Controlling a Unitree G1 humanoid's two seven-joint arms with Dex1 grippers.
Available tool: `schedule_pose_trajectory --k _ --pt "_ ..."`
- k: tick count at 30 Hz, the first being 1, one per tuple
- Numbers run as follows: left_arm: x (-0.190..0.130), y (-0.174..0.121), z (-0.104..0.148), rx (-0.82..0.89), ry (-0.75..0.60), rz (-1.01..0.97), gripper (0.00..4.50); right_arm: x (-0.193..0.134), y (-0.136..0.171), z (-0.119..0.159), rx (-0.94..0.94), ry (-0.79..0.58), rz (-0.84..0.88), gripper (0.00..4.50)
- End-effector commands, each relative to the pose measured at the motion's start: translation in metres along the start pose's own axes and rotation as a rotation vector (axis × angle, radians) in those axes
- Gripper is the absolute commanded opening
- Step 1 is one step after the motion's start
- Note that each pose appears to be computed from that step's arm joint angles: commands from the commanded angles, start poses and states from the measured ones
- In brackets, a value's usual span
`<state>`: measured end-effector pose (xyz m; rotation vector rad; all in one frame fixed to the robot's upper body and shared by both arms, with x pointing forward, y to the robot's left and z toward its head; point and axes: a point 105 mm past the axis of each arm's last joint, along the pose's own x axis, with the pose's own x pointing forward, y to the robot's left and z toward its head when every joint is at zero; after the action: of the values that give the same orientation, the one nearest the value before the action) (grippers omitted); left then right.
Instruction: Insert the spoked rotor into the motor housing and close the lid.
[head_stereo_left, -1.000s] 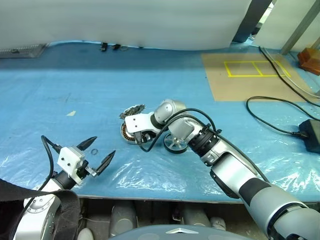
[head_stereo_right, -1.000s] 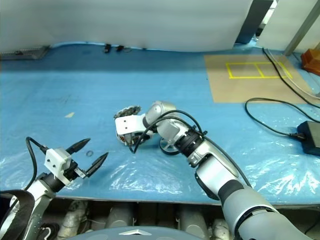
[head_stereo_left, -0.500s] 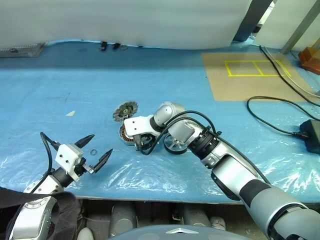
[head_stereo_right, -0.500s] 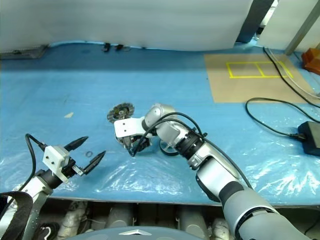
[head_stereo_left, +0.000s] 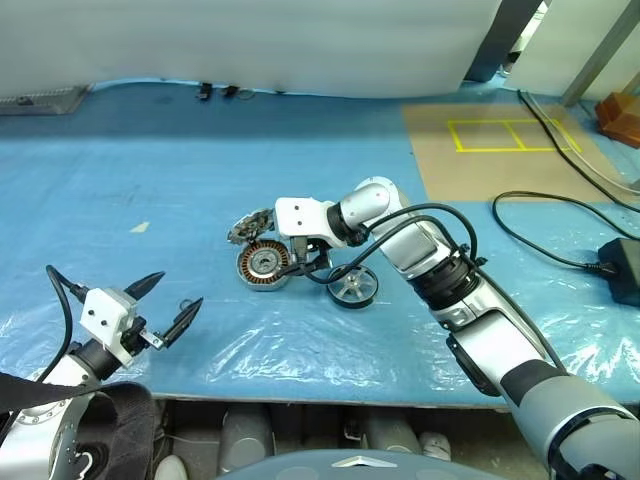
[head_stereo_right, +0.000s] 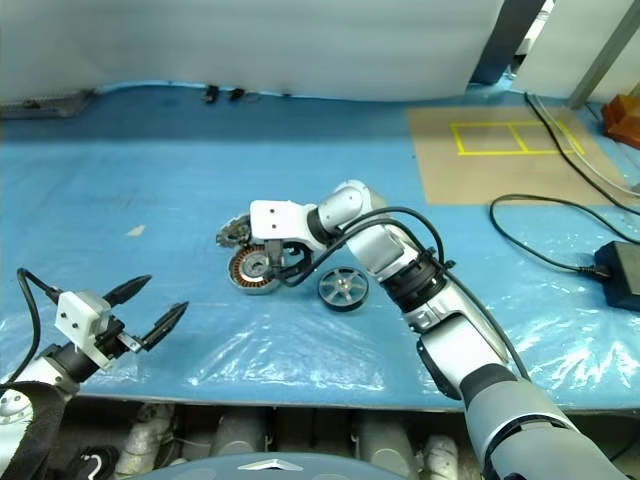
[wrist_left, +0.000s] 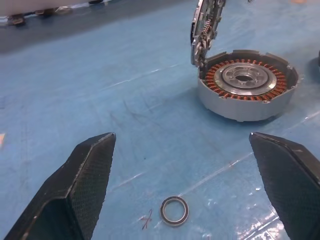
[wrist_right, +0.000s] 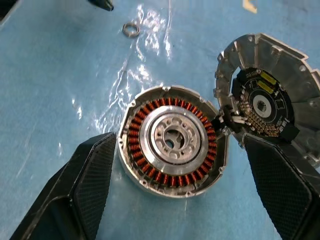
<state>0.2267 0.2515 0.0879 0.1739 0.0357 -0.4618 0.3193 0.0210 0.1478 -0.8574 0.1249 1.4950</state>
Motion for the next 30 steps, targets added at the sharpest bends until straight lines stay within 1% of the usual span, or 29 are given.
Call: schedule_pose_trajectory --k 1,3,6,7,8,11,14,18,21,24,30 --pt "-0.005 0.006 0.013 0.008 -0.041 0.052 4.50 -0.008 0.001 0.011 0.043 -0.154 -0.096 4.25" --pt "-0.005 0.005 0.015 -0.009 -0.049 0.066 4.50 -0.009 0.003 0.005 0.111 -0.221 -0.155 4.25" --pt "-0.005 -0.001 0.011 -0.021 -0.037 0.054 4.50 -0.012 0.005 -0.008 0.230 -0.263 -0.201 4.25" --pt "-0.005 -0.004 0.008 -0.026 -0.026 0.045 4.50 -0.014 0.007 -0.011 0.259 -0.270 -0.201 3.86" --pt "-0.005 -0.007 0.003 -0.027 -0.008 0.034 4.50 -0.016 0.009 -0.015 0.266 -0.272 -0.207 3.64" --pt "-0.006 -0.009 -0.006 -0.042 0.004 0.050 4.50 -0.019 0.017 -0.027 0.298 -0.247 -0.195 2.65" --pt "-0.007 -0.007 -0.012 -0.051 0.006 0.084 4.50 -0.021 0.018 -0.029 0.311 -0.242 -0.207 2.65" --pt "-0.007 -0.010 -0.021 -0.066 -0.009 0.111 4.50 -0.023 0.021 -0.026 0.361 -0.307 -0.221 2.65" --pt "-0.007 -0.013 -0.027 -0.079 -0.015 0.120 4.50 -0.024 0.019 -0.024 0.351 -0.350 -0.254 2.65" --pt "-0.005 -0.018 -0.034 -0.094 -0.014 0.124 4.50 -0.022 0.016 -0.029 0.313 -0.331 -0.288 2.65" --pt "0.001 -0.026 -0.040 -0.095 0.003 0.117 4.50 -0.021 0.014 -0.029 0.302 -0.333 -0.296 2.65"
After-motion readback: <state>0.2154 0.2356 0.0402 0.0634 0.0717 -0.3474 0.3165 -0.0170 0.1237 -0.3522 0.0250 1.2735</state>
